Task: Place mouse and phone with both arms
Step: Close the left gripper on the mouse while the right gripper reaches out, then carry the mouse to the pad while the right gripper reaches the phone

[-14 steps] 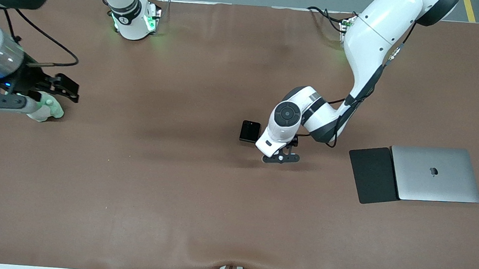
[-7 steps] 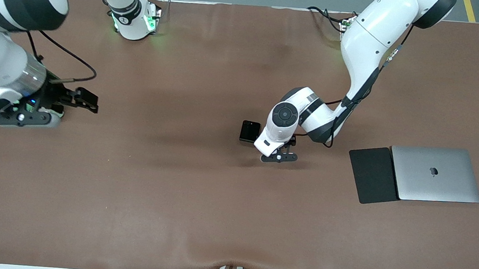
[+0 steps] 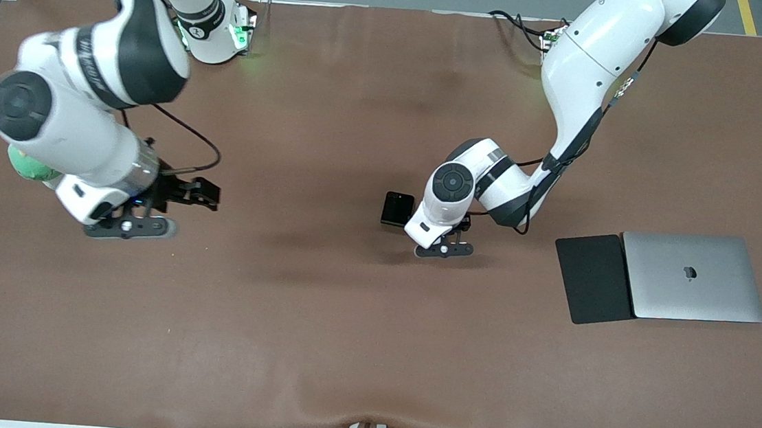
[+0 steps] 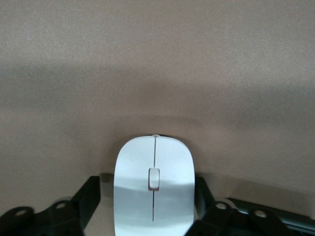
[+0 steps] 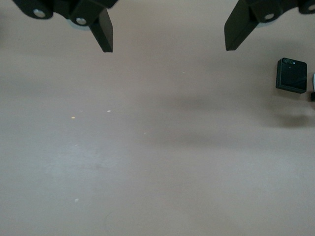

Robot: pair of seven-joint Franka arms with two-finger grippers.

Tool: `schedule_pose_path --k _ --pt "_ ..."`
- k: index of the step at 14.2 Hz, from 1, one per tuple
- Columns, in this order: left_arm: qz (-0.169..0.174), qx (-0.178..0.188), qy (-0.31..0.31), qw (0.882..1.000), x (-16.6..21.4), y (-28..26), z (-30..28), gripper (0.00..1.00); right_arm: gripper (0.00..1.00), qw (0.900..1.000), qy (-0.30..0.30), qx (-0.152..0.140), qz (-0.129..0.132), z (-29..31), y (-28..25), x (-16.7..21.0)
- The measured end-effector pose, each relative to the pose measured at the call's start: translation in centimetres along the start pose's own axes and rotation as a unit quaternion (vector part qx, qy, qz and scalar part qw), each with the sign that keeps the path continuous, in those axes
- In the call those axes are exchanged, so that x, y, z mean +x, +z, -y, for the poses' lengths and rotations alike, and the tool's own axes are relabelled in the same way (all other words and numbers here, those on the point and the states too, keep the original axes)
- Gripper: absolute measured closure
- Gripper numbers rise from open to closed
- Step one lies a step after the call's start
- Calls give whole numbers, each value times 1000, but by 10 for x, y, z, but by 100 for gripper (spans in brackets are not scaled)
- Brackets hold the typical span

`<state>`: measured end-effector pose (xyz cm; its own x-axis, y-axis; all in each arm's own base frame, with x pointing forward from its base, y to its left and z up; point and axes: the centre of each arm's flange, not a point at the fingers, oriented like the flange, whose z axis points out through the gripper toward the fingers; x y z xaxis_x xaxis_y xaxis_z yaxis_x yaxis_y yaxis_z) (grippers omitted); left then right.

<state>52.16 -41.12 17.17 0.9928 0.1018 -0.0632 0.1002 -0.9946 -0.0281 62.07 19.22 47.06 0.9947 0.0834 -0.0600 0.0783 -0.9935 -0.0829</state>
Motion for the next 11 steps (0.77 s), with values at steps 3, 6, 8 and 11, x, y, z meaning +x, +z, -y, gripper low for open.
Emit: schedule_pose_path --k 3,6,8,11 --pt "0 -1 0 1000 0 -1 -1 34 0 1000 15 -3 -2 34 23 0" --pt "-1 -1 0 1000 0 -1 -1 38 0 1000 16 -6 -8 66 58 2" --pt "-1 -1 -2 1000 2 -2 1 38 0 1000 20 -6 -17 84 82 0" --pt "-10 -4 -8 1000 8 -18 6 38 0 1000 15 -9 -14 99 104 -4"
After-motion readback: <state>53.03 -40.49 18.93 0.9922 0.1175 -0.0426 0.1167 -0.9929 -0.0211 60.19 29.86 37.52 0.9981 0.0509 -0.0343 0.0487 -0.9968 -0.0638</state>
